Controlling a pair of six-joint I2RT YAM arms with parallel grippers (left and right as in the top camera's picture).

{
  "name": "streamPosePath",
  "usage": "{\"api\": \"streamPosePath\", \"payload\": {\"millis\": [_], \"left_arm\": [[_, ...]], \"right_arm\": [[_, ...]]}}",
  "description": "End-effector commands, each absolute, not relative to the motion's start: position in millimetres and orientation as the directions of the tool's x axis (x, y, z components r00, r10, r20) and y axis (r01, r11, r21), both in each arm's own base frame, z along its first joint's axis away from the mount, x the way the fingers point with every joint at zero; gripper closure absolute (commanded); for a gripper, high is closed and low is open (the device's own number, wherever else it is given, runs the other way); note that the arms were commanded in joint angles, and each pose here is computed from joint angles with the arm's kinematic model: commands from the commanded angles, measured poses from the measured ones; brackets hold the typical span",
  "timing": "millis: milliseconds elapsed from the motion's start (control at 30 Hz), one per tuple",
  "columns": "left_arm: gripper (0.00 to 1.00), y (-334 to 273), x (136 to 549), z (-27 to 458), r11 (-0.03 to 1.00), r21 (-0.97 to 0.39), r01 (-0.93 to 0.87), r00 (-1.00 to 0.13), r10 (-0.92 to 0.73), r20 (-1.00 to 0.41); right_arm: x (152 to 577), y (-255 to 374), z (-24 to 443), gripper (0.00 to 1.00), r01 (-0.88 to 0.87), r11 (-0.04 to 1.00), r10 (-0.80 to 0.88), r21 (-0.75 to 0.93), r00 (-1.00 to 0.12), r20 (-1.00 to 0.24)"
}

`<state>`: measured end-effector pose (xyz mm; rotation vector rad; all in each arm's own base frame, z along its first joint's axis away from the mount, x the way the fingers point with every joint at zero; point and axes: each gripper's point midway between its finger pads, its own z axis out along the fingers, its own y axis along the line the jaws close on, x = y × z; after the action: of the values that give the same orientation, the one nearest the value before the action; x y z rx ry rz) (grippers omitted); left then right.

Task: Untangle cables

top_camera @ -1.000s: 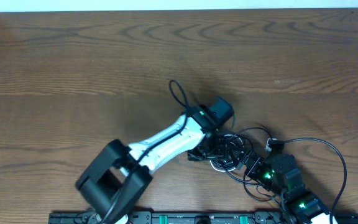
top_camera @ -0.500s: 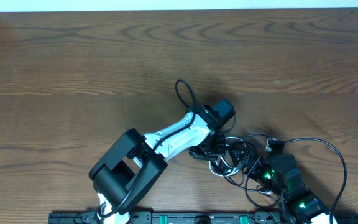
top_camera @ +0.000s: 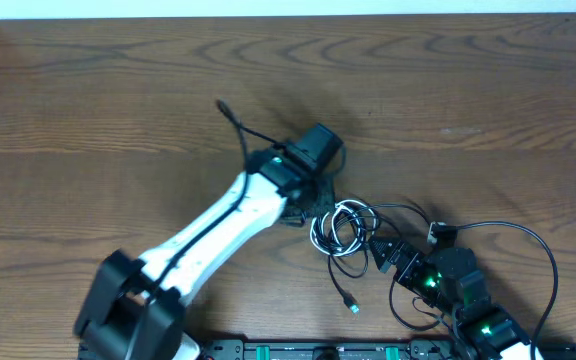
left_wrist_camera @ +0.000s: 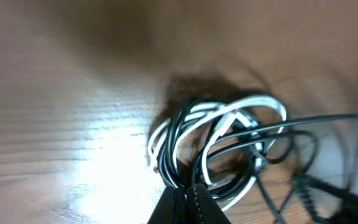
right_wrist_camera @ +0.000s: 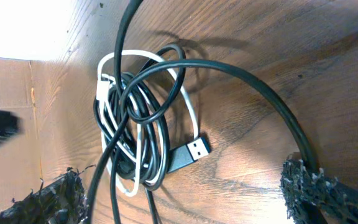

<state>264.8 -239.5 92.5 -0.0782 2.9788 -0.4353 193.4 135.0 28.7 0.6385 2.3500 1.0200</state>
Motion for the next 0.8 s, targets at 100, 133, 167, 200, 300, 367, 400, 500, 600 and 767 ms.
{"api": "streamPosePath", "payload": {"millis": [100, 133, 167, 200, 300, 367, 400, 500, 600, 767], "left_arm": [[0.92, -222, 291, 151, 0.926, -0.375, -0.035, -0.949, -0.148, -0.277], [0.92, -220, 295, 161, 0.917, -0.397, -0.033, -0.938, -0.165, -0.304], [0.92, -218, 299, 170, 0.909, -0.416, -0.030, -0.927, -0.181, -0.329], [0.93, -217, 304, 180, 0.899, -0.438, -0.025, -0.913, -0.199, -0.357], [0.92, -214, 315, 208, 0.868, -0.496, -0.003, -0.871, -0.246, -0.425], [0.93, -212, 321, 224, 0.843, -0.538, -0.007, -0.843, -0.294, -0.450], [0.93, -212, 324, 229, 0.830, -0.558, -0.017, -0.833, -0.320, -0.451], [0.92, -213, 327, 238, 0.793, -0.606, -0.060, -0.816, -0.388, -0.428], [0.92, -215, 328, 233, 0.773, -0.624, -0.115, -0.816, -0.431, -0.384], [0.93, -215, 320, 209, 0.770, -0.602, -0.209, -0.843, -0.454, -0.289]], "right_arm": [[190, 131, 20, 0.01, 0.236, 0.634, 0.585, 0.737, -0.769, -0.257], [190, 131, 20, 0.01, 0.236, 0.634, 0.585, 0.736, -0.769, -0.258], [190, 131, 20, 0.01, 0.236, 0.634, 0.585, 0.736, -0.769, -0.258], [190, 131, 20, 0.01, 0.236, 0.634, 0.585, 0.737, -0.769, -0.257], [190, 131, 20, 0.01, 0.236, 0.634, 0.585, 0.737, -0.769, -0.257], [189, 131, 20, 0.01, 0.236, 0.634, 0.585, 0.736, -0.769, -0.257], [190, 131, 20, 0.01, 0.236, 0.634, 0.585, 0.737, -0.769, -0.257], [190, 131, 20, 0.01, 0.236, 0.634, 0.585, 0.737, -0.769, -0.257], [190, 131, 20, 0.01, 0.236, 0.634, 0.585, 0.737, -0.769, -0.257], [189, 131, 20, 0.01, 0.236, 0.634, 0.585, 0.736, -0.769, -0.257]]}}
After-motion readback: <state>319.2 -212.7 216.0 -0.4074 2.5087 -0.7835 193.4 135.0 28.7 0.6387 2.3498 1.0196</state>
